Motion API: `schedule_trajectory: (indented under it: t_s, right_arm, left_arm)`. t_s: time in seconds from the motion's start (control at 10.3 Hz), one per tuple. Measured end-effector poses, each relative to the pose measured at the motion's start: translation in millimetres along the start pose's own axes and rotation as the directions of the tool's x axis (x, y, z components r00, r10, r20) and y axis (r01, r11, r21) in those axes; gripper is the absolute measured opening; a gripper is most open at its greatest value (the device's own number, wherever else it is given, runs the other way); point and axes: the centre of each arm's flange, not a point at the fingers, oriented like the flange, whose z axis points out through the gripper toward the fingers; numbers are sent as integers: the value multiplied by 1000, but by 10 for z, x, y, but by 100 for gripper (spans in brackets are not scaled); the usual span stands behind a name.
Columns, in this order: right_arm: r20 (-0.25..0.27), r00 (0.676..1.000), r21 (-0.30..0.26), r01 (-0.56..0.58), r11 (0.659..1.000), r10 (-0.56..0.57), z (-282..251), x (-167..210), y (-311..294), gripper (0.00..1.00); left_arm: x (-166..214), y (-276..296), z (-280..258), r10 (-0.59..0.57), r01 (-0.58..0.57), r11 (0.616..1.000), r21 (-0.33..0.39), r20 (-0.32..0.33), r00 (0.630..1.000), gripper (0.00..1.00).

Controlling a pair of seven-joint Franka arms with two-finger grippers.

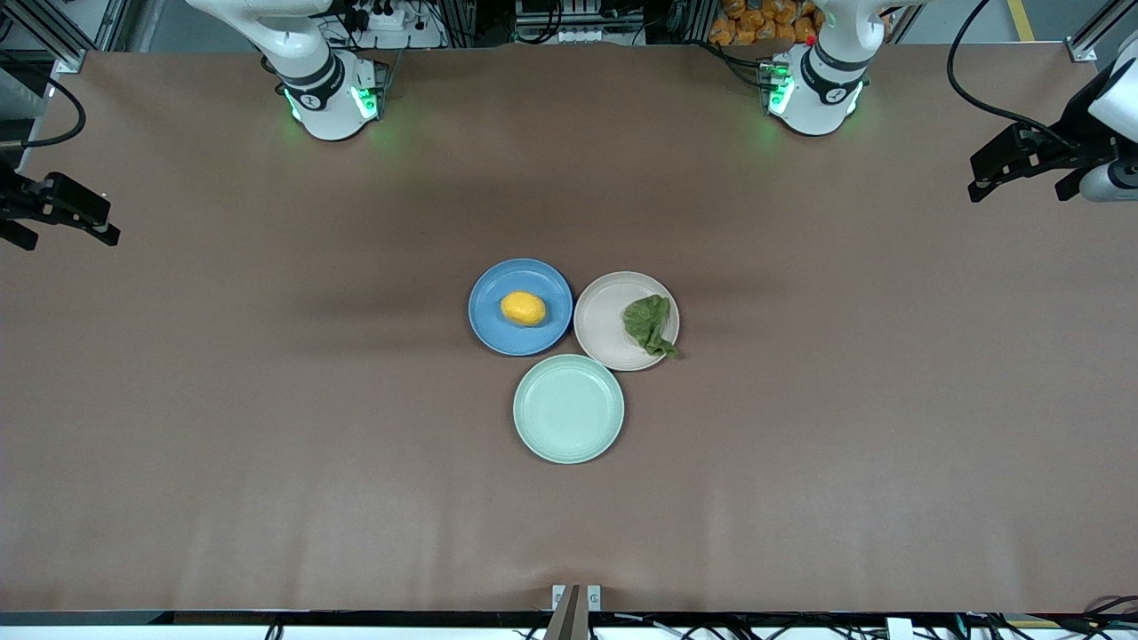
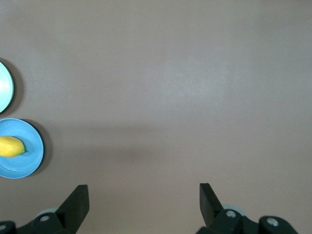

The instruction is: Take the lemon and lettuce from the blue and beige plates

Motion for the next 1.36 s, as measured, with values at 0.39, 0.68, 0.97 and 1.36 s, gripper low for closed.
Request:
schedule_trajectory:
  t_s: [0.39,0.68,0.97,1.36]
  right_arm:
    - [0,1000,0,0,1000,0,0,0,-2,100]
    - [0,1000,0,1,1000,-1,1,0,-3,100]
    - [3,1000,0,5,1000,-5,14,7,-25,100]
    - [53,998,6,36,999,-36,374,158,-195,100]
  left_arm:
    - [-2,-1,2,0,0,1000,1,2,1000,100]
    - [9,13,111,3,-3,1000,2,33,999,100]
    - [139,263,601,19,-20,1000,3,111,994,100]
    - [410,961,1350,-69,71,997,-15,122,990,100]
